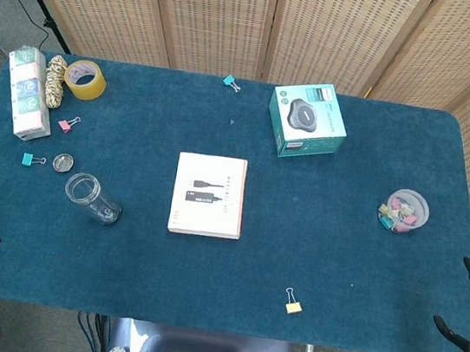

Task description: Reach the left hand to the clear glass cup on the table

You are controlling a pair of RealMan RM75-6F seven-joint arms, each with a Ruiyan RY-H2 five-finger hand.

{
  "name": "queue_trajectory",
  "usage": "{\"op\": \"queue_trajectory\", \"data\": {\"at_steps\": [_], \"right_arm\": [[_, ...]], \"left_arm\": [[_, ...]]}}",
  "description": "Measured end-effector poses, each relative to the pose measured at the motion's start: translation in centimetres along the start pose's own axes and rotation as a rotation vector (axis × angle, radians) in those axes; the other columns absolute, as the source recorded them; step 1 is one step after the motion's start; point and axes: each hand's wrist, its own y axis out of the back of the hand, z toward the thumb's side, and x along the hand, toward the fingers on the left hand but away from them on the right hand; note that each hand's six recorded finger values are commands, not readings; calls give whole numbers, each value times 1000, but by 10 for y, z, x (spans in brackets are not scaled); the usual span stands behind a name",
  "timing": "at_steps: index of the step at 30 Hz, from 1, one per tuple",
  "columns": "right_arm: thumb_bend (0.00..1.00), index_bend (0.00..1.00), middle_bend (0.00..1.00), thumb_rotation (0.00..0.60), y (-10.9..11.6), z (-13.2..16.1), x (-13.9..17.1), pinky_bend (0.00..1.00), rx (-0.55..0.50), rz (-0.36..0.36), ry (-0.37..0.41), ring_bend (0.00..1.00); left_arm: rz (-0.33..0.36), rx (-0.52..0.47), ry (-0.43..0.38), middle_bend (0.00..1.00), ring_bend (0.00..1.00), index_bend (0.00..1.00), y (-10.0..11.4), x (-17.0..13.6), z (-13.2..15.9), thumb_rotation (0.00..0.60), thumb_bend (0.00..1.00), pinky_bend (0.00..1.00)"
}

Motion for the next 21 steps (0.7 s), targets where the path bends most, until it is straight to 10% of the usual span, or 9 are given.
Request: {"op": "queue_trajectory", "data": {"at_steps": [21], "right_arm": [[0, 0, 0, 600, -4, -5, -3, 0, -108, 46, -21, 0]], "left_arm": [[-79, -9, -20, 0, 0, 7, -18, 60, -9, 600, 0, 0]]}}
